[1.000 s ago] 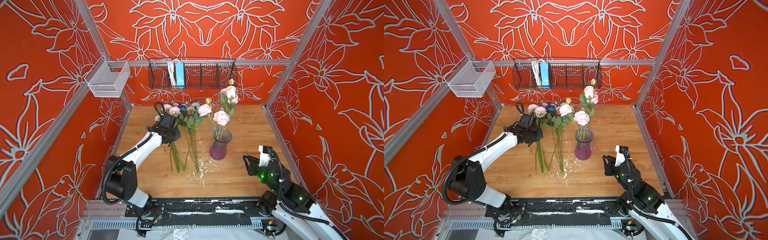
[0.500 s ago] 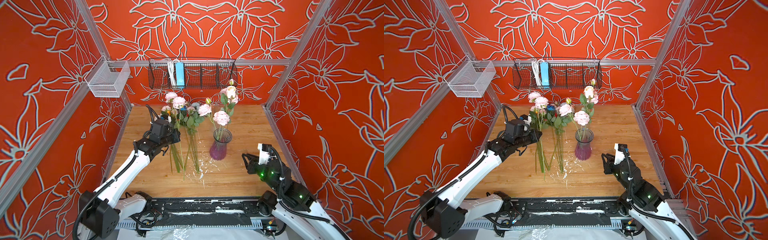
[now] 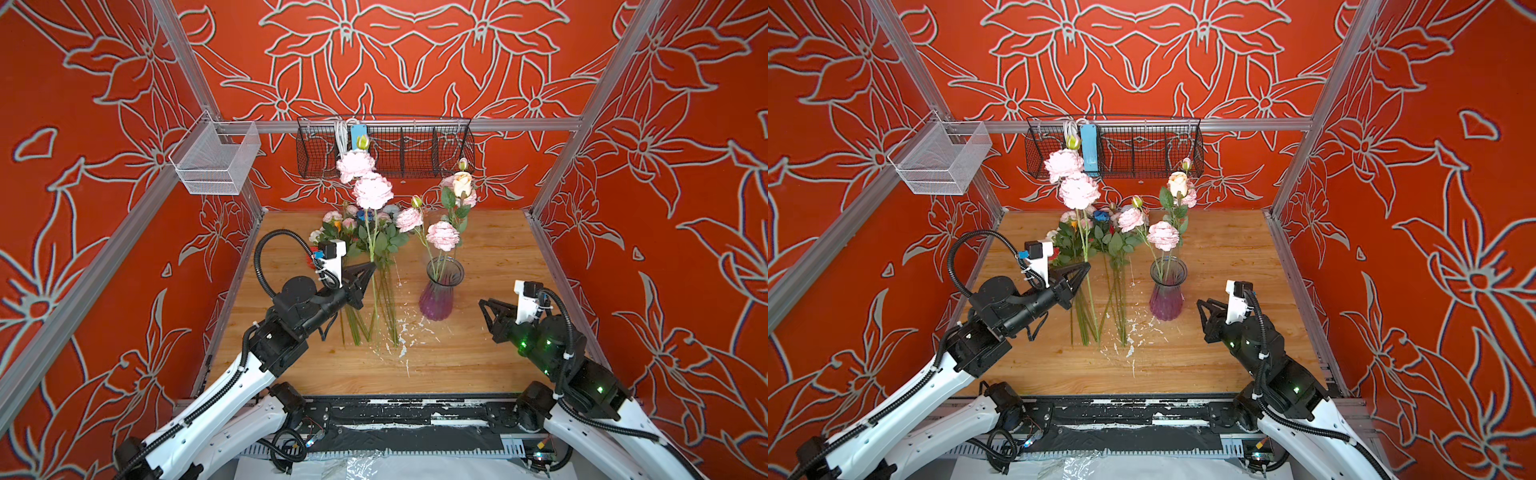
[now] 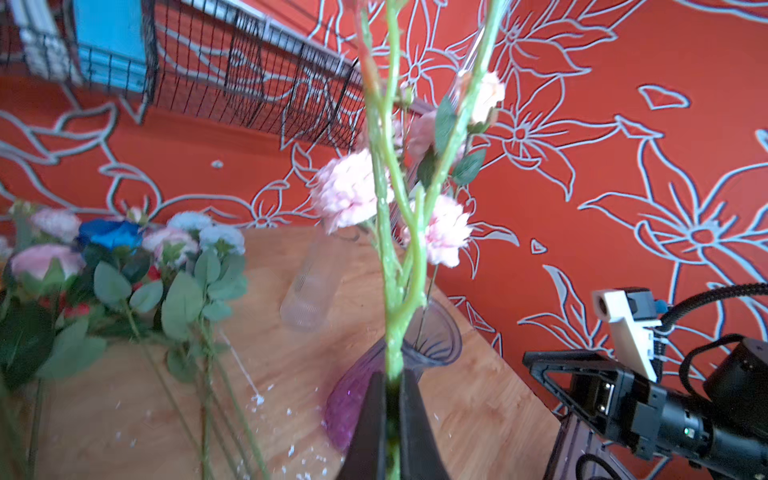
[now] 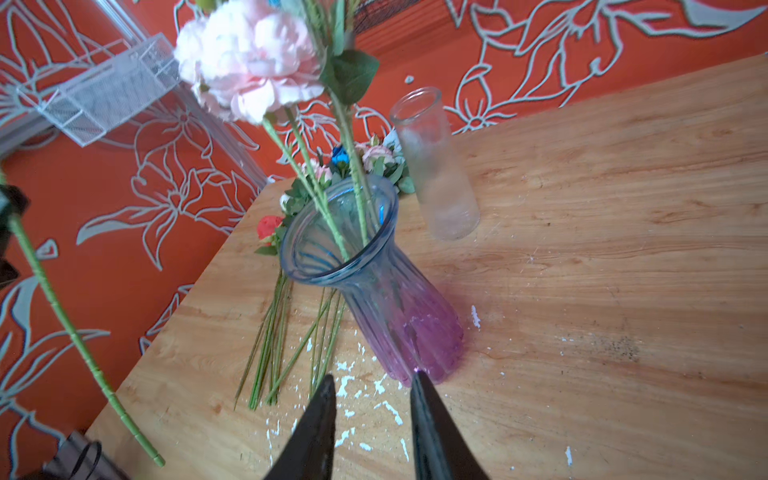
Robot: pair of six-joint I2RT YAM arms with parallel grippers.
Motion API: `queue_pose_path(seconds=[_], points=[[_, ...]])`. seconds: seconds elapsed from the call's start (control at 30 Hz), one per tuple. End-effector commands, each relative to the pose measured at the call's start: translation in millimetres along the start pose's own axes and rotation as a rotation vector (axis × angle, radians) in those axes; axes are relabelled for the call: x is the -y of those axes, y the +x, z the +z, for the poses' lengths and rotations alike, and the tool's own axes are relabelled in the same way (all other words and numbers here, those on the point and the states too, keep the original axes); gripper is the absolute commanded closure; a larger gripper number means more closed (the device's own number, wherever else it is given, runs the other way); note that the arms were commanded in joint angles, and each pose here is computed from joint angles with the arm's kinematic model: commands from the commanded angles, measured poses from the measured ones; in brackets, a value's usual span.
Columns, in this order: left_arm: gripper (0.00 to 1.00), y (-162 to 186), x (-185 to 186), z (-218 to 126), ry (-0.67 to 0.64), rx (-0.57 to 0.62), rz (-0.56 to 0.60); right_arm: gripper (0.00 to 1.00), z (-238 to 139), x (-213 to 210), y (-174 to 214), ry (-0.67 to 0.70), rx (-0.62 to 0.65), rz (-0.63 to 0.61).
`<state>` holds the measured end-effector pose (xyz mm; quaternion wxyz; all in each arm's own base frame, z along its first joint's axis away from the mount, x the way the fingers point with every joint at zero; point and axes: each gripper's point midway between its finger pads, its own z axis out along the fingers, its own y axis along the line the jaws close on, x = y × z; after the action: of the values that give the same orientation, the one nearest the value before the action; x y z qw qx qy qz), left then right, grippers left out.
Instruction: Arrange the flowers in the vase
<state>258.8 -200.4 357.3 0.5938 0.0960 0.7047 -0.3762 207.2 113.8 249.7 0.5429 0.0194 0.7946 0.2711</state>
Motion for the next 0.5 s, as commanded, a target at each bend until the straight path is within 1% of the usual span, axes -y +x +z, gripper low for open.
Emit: queue_pose_path(seconds=[0.0, 0.1, 0.13, 0.27, 0.37, 0.47], points=[[1.00, -51, 40, 12, 0.097, 0.150, 0.127, 0.68, 0, 18, -4, 0.083, 0.061, 0.057], [1.00, -68, 75, 27, 0.176, 0.171, 0.206, 0.68, -2, 29, 2, 0.128, 0.056, 0.074], [1.00, -68, 85, 37, 0.202, 0.166, 0.236, 0.67, -3, 32, 3, 0.141, 0.058, 0.081], [1.00, -84, 125, 57, 0.284, 0.189, 0.336, 0.66, -11, 41, 1, 0.180, 0.079, 0.091], [1.00, -88, 149, 72, 0.326, 0.220, 0.417, 0.66, -16, 48, 0, 0.201, 0.105, 0.098], [1.00, -91, 165, 90, 0.331, 0.254, 0.489, 0.65, -20, 54, 1, 0.215, 0.129, 0.109]])
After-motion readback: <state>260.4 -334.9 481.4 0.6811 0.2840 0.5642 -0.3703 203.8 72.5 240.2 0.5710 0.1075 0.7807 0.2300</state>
